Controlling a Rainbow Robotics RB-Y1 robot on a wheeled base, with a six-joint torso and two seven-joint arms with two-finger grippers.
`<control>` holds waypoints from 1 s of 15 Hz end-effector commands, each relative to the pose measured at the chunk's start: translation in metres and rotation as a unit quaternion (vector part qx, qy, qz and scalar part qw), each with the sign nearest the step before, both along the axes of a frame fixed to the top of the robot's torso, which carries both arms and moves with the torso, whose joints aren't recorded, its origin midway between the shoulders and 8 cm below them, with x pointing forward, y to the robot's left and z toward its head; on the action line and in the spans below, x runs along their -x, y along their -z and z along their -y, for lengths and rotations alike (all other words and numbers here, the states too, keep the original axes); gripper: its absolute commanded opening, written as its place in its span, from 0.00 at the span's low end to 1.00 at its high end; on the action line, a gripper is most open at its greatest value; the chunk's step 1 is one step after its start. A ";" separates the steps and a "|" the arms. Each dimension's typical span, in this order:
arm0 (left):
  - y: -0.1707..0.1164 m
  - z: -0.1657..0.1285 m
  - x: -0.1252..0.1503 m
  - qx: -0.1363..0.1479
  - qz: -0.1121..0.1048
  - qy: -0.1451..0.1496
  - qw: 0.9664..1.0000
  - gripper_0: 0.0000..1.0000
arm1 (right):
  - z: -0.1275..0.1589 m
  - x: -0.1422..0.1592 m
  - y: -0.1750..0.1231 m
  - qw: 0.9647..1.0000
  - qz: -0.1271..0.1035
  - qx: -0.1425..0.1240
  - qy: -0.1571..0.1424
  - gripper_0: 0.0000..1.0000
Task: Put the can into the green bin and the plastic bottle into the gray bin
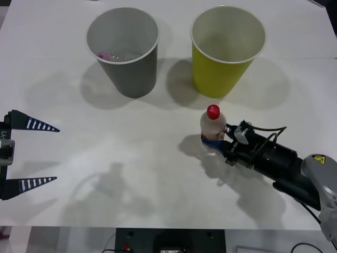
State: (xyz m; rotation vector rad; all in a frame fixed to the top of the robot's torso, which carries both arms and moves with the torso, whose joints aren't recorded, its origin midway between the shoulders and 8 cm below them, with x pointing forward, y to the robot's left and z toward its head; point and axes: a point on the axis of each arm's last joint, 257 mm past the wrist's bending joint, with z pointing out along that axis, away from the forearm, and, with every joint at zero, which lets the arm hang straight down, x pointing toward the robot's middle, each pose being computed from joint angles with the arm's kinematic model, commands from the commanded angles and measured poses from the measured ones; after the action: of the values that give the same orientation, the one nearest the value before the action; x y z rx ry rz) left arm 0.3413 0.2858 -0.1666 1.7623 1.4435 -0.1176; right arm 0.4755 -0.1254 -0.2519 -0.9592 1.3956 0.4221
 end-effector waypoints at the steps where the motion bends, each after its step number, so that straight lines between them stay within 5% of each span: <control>1: 0.000 0.000 0.000 0.000 0.000 0.000 1.000 1.00 | 0.016 0.001 -0.004 1.000 -0.003 0.007 -0.002 0.00; 7: 0.000 0.000 0.000 0.000 0.000 0.000 1.000 1.00 | 0.042 0.000 -0.026 0.999 -0.030 0.017 -0.002 0.00; 15: 0.000 0.000 0.000 0.000 0.000 0.000 1.000 1.00 | 0.056 0.009 -0.074 0.994 -0.109 0.007 -0.001 0.00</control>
State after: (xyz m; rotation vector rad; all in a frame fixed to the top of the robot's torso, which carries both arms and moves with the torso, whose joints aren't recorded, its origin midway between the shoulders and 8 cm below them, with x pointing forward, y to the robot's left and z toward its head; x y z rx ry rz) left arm 0.3413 0.2858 -0.1666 1.7623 1.4435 -0.1176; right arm 0.4690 -0.1814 -0.1825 -0.9451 1.5756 0.5256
